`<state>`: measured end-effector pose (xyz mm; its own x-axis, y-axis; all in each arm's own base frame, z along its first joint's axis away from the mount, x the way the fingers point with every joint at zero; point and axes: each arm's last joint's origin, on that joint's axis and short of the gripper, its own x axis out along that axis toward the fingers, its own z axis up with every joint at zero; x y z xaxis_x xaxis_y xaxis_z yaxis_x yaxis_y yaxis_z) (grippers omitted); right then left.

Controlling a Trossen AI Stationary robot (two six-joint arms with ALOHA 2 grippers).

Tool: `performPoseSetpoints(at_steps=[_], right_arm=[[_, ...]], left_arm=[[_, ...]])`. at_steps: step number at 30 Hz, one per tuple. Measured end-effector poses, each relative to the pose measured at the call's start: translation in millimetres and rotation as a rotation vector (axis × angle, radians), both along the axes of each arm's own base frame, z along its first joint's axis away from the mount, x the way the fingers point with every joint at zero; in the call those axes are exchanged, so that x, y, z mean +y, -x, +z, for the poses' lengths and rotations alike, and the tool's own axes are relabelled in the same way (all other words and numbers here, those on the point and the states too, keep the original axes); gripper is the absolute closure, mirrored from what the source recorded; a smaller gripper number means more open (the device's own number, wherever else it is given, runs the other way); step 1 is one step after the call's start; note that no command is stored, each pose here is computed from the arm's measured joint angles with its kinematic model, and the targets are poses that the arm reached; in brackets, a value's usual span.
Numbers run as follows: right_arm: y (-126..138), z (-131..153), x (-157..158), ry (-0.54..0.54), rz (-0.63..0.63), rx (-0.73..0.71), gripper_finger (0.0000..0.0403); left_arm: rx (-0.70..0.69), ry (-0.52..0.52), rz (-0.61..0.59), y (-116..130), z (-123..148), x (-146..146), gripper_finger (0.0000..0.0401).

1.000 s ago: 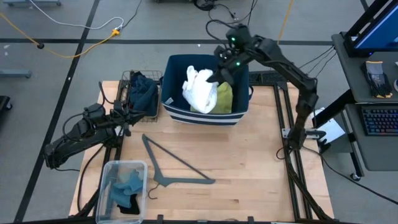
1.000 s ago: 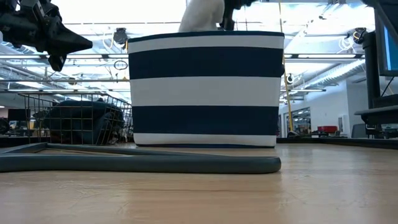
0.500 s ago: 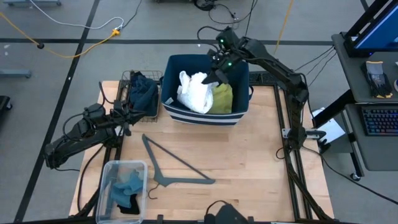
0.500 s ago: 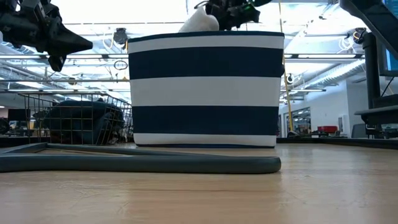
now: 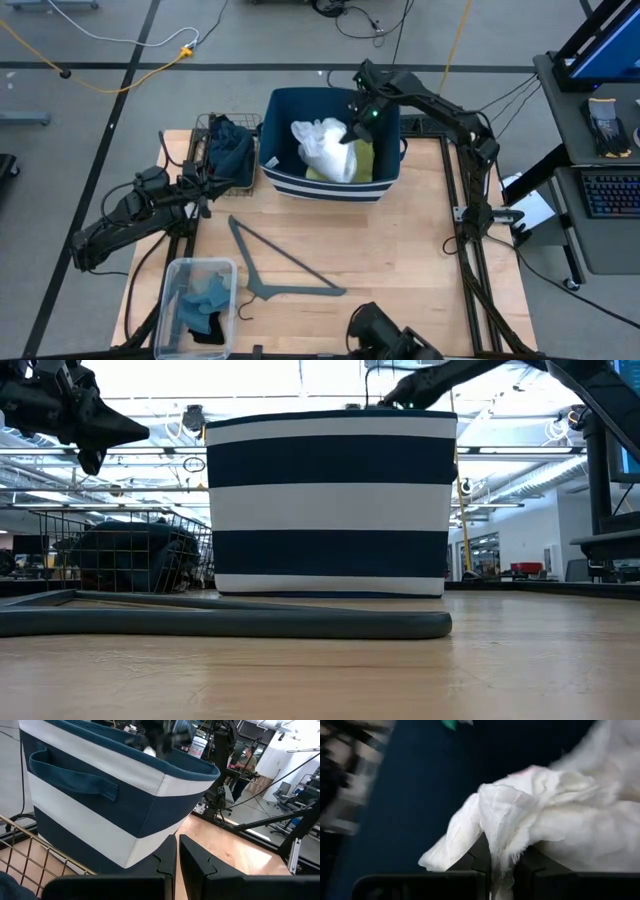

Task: Pick & Place Cloths
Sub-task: Put the white shirt into the blue bin

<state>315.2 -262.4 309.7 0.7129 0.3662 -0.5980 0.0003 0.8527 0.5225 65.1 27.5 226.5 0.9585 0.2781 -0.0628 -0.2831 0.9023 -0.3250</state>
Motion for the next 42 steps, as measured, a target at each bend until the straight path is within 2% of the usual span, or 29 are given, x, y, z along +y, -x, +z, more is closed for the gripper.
performPoseSetpoints(at_steps=[3, 8, 19, 25, 32, 42], right_arm=[[5, -16, -1, 0.055, -0.029, 0.121, 0.0375], [12, -23, -1, 0.201, -0.052, 0.302, 0.0375], [17, -26, -6, 0.367, -0.161, 0.498, 0.0375], [15, -27, -3, 0.397, -0.203, 0.554, 0.0368], [3, -26, 9, 0.429, -0.162, 0.545, 0.0355], [-9, -18, 32, 0.672, -0.112, 0.633, 0.0279]], left_arm=[[0.0, -0.001, 0.0, 0, 0, 0, 0.038], [0.001, -0.003, 0.025, 0, 0, 1, 0.038], [0.002, -0.004, 0.051, 0, 0, 1, 0.038], [0.002, -0.004, 0.051, 0, 0, 1, 0.038], [0.002, -0.004, 0.051, 0, 0, 1, 0.038], [0.002, -0.003, 0.051, 0, 0, 1, 0.038]])
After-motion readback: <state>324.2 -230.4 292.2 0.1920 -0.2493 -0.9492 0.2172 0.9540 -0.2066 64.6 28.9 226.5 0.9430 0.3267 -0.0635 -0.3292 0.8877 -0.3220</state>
